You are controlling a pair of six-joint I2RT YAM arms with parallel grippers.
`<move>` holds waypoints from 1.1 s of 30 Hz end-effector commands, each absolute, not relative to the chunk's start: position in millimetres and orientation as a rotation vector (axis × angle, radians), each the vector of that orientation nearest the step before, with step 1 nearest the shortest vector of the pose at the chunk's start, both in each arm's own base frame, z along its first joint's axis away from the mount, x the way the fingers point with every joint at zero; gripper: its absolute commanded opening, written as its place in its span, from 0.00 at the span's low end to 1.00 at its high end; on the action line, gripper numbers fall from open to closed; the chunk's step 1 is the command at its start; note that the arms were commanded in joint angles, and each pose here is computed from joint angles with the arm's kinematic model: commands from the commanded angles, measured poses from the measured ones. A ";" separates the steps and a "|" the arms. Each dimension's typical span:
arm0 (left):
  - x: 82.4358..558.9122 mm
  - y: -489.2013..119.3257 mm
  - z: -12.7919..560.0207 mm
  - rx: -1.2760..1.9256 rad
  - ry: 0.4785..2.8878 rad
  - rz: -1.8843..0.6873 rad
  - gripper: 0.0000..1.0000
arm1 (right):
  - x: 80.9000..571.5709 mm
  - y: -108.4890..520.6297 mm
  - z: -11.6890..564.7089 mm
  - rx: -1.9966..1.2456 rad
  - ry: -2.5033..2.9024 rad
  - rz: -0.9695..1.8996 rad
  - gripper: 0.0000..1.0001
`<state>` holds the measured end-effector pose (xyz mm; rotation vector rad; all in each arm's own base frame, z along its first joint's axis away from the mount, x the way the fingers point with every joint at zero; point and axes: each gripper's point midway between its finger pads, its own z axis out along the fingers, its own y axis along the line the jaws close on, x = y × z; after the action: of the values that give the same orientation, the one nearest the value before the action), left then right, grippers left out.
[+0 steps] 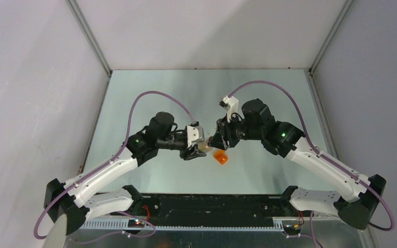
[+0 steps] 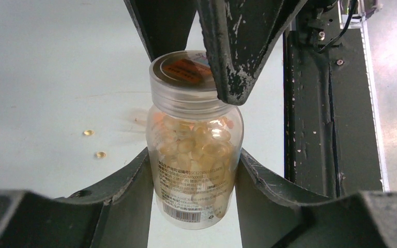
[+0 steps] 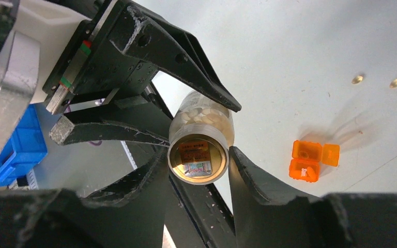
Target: Sort the pills into containers
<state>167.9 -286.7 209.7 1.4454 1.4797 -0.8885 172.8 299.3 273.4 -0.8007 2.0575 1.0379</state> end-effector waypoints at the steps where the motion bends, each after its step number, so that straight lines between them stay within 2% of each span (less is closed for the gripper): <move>1: 174.3 -295.1 246.0 1.421 1.353 -0.852 0.00 | 185.1 310.5 287.2 -0.697 2.049 1.027 0.30; 5: 177.0 -292.1 244.1 1.425 1.353 -0.813 0.00 | 201.5 308.7 277.6 -0.511 2.124 0.951 0.11; 6: 179.8 -290.6 243.7 1.419 1.355 -0.790 0.00 | 207.6 307.2 274.2 -0.421 2.155 0.934 0.03; 7: 181.1 -289.5 244.5 1.414 1.352 -0.777 0.00 | 211.4 305.8 272.3 -0.375 2.169 0.920 0.01; 11: 186.5 -284.3 244.4 1.398 1.353 -0.720 0.00 | 227.9 297.2 264.7 -0.031 2.244 0.894 0.00; 14: 188.5 -282.0 242.8 1.388 1.356 -0.699 0.00 | 233.9 293.6 267.8 0.088 2.239 0.901 0.00; 15: 189.8 -281.8 243.7 1.378 1.357 -0.696 0.00 | 232.4 296.5 271.5 0.046 2.220 0.909 0.09; 16: 191.8 -281.0 242.5 1.369 1.366 -0.685 0.00 | 230.5 299.0 272.7 0.006 2.211 0.912 0.39; 17: 192.8 -281.3 243.1 1.359 1.368 -0.684 0.00 | 228.4 302.6 274.3 -0.074 2.189 0.905 0.53; 18: 195.2 -280.4 241.5 1.348 1.378 -0.673 0.00 | 225.0 305.5 274.4 -0.116 2.188 0.915 0.73; 20: 199.7 -279.6 242.3 1.320 1.391 -0.659 0.01 | 218.9 310.1 271.3 -0.204 2.193 0.924 0.84; 22: 201.7 -279.5 242.9 1.307 1.394 -0.652 0.04 | 212.8 313.6 265.9 -0.263 2.215 0.939 0.86; 26: 203.1 -280.1 244.5 1.288 1.392 -0.656 0.11 | 205.4 322.0 256.2 -0.324 2.253 0.970 0.84; 28: 201.7 -281.2 246.3 1.281 1.385 -0.669 0.17 | 205.5 325.4 253.1 -0.333 2.261 0.976 0.78; 29: 200.9 -281.4 245.3 1.281 1.386 -0.674 0.21 | 204.6 328.4 255.0 -0.344 2.254 0.996 0.69; 33: 202.0 -280.1 247.3 1.262 1.386 -0.670 0.34 | 202.3 337.4 254.2 -0.376 2.252 1.042 0.53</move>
<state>196.2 -272.2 207.1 1.3447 1.5232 -0.6685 205.0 328.6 249.3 -0.3108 2.2664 1.0083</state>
